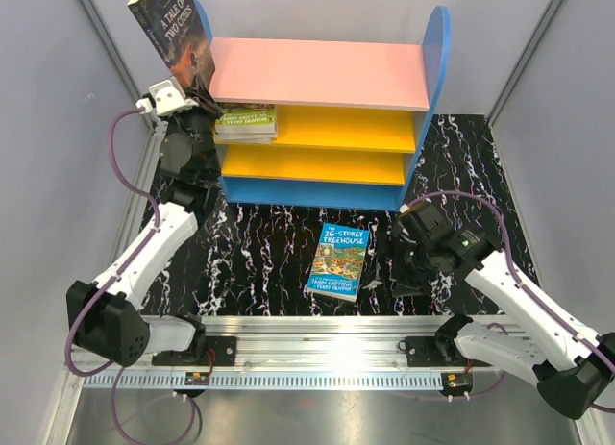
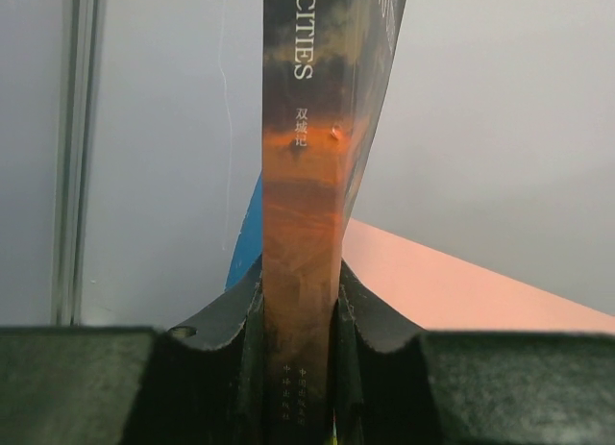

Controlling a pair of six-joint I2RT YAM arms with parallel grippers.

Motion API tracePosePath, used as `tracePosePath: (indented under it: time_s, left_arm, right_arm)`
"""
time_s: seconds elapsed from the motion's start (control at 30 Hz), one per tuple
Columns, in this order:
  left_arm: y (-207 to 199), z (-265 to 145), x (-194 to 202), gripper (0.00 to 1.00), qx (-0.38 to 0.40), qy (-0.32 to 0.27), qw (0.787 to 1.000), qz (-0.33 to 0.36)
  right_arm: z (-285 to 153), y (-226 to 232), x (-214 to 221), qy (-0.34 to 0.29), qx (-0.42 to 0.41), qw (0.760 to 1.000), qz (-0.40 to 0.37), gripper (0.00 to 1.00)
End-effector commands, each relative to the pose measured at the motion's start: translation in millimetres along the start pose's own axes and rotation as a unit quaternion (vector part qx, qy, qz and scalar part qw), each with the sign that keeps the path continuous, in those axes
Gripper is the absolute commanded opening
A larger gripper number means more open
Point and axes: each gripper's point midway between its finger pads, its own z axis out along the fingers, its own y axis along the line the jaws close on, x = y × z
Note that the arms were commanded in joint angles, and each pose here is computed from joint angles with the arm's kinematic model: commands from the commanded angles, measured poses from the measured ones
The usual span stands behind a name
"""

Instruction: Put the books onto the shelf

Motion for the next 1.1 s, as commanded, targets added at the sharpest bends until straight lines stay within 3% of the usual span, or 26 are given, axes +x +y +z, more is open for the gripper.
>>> tracePosePath:
  time_s: [0.0,0.7,0.83,0.97,1.07]
  left_arm:
    - [18.2,3.1,24.1,0.0,-0.039,0.031,0.999,0.009]
    - [27.4,36.3,63.4,0.01,-0.101,0.049,0.987,0.112]
    - [34.7,30.0,68.5,0.19,-0.111,0.055,0.986,0.112]
    - [40.6,24.1,67.3,0.45,-0.121,0.056,0.984,0.115]
    - [46.5,19.3,67.6,0.5,-0.13,0.058,0.983,0.114]
  right_arm:
    - [-4.7,15.9,-14.6,-0.029,-0.02,0.999,-0.012,0.85]
    - [10.7,5.3,-9.9,-0.015,-0.007,1.0,0.003,0.84]
    - [12.8,4.9,-11.1,-0.014,-0.004,1.0,-0.005,0.84]
    - [16.2,6.0,-13.6,-0.01,-0.003,1.0,-0.012,0.84]
    - [18.5,8.2,-15.3,-0.007,-0.005,1.0,-0.019,0.84]
